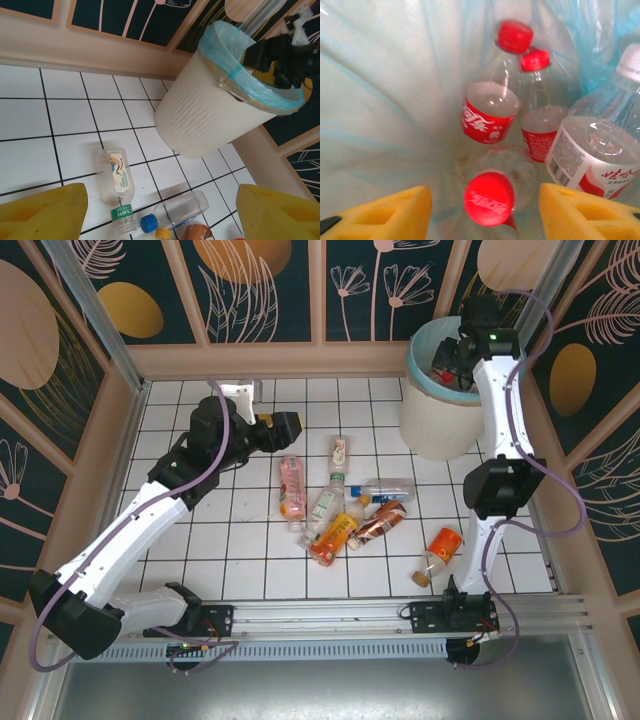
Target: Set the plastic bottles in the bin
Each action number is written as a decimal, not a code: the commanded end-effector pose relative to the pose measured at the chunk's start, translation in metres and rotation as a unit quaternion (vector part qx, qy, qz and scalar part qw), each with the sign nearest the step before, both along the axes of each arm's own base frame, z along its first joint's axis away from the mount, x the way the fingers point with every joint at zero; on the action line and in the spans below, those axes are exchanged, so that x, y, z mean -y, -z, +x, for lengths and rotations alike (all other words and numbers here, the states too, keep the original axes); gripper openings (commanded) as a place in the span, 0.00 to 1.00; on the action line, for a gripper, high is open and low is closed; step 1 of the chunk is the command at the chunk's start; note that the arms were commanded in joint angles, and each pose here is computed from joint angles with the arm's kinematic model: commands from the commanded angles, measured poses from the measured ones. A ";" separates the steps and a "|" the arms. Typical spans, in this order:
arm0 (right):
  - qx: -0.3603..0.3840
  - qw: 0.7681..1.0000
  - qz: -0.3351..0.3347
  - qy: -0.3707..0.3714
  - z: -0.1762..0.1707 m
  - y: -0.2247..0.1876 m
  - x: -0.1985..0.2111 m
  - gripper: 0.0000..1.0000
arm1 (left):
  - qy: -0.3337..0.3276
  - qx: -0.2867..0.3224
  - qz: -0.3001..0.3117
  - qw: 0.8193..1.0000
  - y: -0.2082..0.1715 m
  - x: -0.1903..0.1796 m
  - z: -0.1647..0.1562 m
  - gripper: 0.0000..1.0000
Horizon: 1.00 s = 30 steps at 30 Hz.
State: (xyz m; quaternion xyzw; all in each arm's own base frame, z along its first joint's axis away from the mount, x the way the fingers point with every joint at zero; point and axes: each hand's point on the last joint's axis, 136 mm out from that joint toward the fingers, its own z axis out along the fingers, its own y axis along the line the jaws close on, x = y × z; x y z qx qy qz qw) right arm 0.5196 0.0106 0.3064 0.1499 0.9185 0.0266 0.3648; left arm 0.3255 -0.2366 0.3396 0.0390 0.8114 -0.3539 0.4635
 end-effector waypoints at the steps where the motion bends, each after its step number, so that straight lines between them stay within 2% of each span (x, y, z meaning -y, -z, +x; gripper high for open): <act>1: 0.046 0.999 -0.001 -0.002 -0.012 -0.048 -0.006 0.59 | -0.008 0.011 -0.006 1.000 -0.009 -0.004 -0.003 0.78; 9: 0.099 0.994 0.015 -0.040 -0.039 -0.085 -0.041 0.55 | -0.022 0.032 0.019 0.999 -0.015 -0.014 -0.004 0.80; 15: 0.184 0.977 0.020 -0.107 -0.081 -0.124 -0.087 0.55 | -0.052 0.062 0.076 0.994 -0.007 -0.028 0.006 0.83; 19: 0.261 0.951 0.041 -0.163 -0.123 -0.144 -0.116 0.55 | -0.057 0.056 0.117 0.990 -0.001 -0.031 0.012 0.84; 23: 0.319 0.914 0.083 -0.235 -0.171 -0.144 -0.139 0.55 | -0.063 0.053 0.146 0.986 0.005 -0.039 0.011 0.85; 26: 0.333 0.889 0.117 -0.291 -0.200 -0.130 -0.158 0.55 | -0.084 0.051 0.160 0.982 0.014 -0.051 0.008 0.87; 30: 0.314 0.870 0.148 -0.350 -0.226 -0.104 -0.186 0.55 | -0.098 0.030 0.155 0.983 0.029 -0.059 0.000 0.88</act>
